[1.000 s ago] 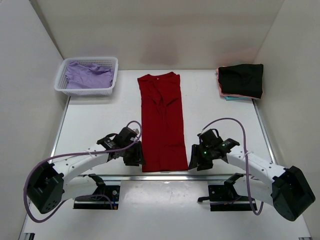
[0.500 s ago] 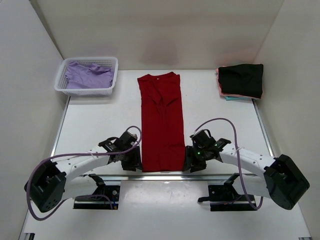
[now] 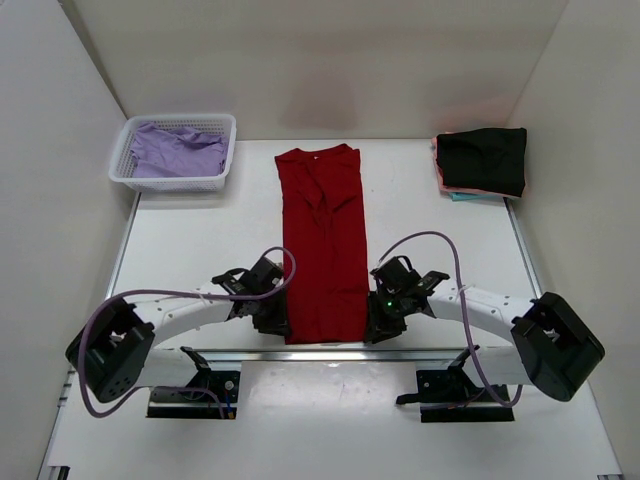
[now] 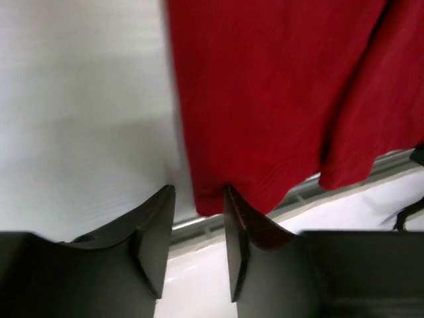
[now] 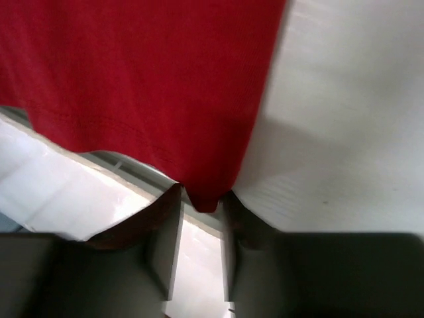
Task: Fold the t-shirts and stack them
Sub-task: Grab the bottom of the folded rectangular tshirt with both arms, then fold the folded rectangular tshirt in 1/3 of the way
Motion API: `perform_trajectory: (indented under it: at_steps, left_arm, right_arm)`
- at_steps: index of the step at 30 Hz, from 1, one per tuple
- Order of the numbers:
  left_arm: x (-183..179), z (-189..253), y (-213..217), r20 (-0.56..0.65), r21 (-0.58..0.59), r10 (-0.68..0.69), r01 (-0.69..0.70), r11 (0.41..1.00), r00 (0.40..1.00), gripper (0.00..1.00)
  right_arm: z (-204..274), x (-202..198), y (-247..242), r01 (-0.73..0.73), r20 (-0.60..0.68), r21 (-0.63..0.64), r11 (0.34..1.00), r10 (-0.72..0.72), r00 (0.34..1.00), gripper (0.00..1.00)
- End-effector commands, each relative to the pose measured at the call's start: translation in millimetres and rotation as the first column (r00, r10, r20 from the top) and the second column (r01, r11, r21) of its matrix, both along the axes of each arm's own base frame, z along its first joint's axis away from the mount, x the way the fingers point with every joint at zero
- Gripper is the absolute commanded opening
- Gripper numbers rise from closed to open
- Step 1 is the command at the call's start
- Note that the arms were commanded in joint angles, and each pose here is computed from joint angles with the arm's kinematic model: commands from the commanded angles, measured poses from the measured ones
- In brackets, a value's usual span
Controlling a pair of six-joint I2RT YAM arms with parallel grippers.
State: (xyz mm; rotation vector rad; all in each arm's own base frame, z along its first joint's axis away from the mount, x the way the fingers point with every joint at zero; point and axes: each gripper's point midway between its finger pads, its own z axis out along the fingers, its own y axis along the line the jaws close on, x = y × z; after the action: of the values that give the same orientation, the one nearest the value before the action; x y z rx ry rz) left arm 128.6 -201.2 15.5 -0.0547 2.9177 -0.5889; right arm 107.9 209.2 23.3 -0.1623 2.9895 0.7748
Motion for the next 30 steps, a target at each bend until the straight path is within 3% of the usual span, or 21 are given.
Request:
perform_trajectory:
  at_steps: [1, 3, 4, 6, 12, 21, 30]
  left_arm:
    - [12, -9, 0, 0.037, 0.054, -0.002, 0.000, 0.999, 0.999, 0.35]
    - [10, -11, 0, 0.022, 0.060, 0.001, -0.002, 0.998, 1.000, 0.15]
    - [11, -10, -2, 0.022, 0.057, -0.005, 0.003, 0.998, 1.000, 0.11]
    - [10, -9, -1, 0.020, 0.060, -0.001, 0.000, 0.998, 1.000, 0.00]
    - [1, -2, 10, 0.004, 0.053, 0.027, -0.028, 0.998, 1.000, 0.00]
    - [1, 23, -8, -0.001, -0.014, 0.018, -0.018, 1.000, 1.000, 0.00]
    - [72, 73, -10, 0.102, -0.063, 0.093, -0.087, 0.994, 0.990, 0.00]
  right_arm:
    - [6, 15, 5, -0.023, 0.054, 0.012, 1.000, 0.022, 0.998, 0.24]
    - [6, 16, 3, -0.026, 0.051, 0.004, 1.000, 0.026, 0.998, 0.06]
    - [5, 15, 0, -0.033, 0.051, -0.004, 0.999, 0.033, 0.998, 0.00]
    - [6, 12, -1, -0.044, 0.047, -0.005, 0.999, 0.045, 0.998, 0.01]
    - [15, -3, -6, -0.096, 0.044, 0.034, 0.995, 0.094, 0.995, 0.01]
    - [40, -15, -2, -0.187, 0.034, 0.111, 0.976, 0.185, 0.982, 0.00]
    - [57, 35, -16, -0.185, 0.080, 0.077, 0.980, 0.179, 0.981, 0.00]
